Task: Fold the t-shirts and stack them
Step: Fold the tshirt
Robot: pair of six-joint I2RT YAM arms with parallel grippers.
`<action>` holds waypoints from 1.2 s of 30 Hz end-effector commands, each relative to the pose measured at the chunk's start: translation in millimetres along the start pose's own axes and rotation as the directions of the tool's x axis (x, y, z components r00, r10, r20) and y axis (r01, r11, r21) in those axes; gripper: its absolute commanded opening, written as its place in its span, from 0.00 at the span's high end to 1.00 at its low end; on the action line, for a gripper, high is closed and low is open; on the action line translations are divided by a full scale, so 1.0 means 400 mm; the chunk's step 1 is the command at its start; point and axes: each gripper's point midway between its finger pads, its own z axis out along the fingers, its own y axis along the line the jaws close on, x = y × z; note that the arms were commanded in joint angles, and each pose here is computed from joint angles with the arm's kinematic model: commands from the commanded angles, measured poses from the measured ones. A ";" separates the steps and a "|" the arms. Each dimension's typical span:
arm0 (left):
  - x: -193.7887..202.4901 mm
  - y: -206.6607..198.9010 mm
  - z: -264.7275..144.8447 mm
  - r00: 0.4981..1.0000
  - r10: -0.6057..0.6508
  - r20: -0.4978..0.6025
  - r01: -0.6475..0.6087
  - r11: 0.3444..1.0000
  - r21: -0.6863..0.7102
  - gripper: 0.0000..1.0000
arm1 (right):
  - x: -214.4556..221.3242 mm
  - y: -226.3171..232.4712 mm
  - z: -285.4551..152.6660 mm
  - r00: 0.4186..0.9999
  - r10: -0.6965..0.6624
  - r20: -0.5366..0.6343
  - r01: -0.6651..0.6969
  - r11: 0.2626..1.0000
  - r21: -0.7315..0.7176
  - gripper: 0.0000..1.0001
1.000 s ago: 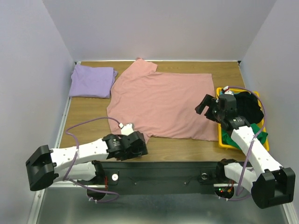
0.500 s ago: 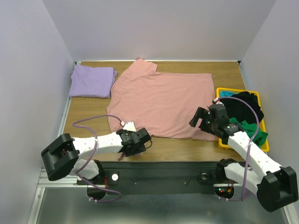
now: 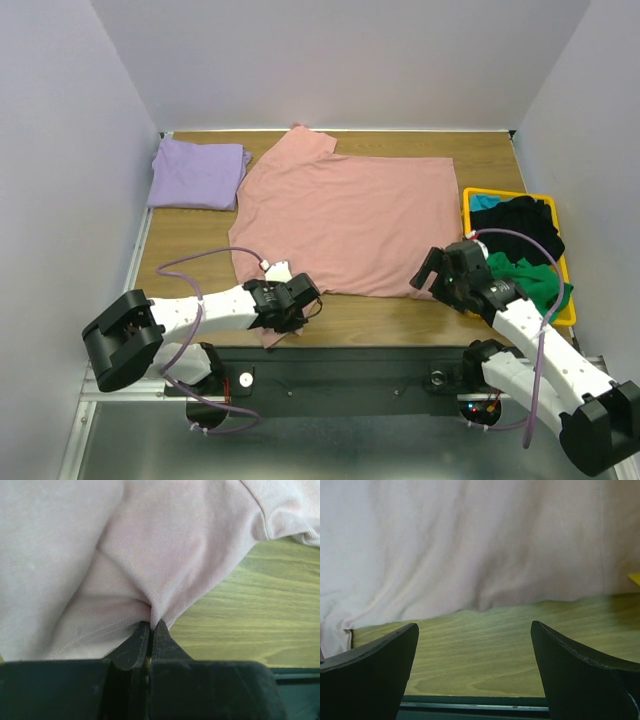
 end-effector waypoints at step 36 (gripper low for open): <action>-0.047 0.018 -0.062 0.998 0.052 0.017 -0.052 0.999 -0.008 1.00 | -0.028 -0.102 0.090 0.953 0.222 0.208 -0.258 0.951 0.168 0.88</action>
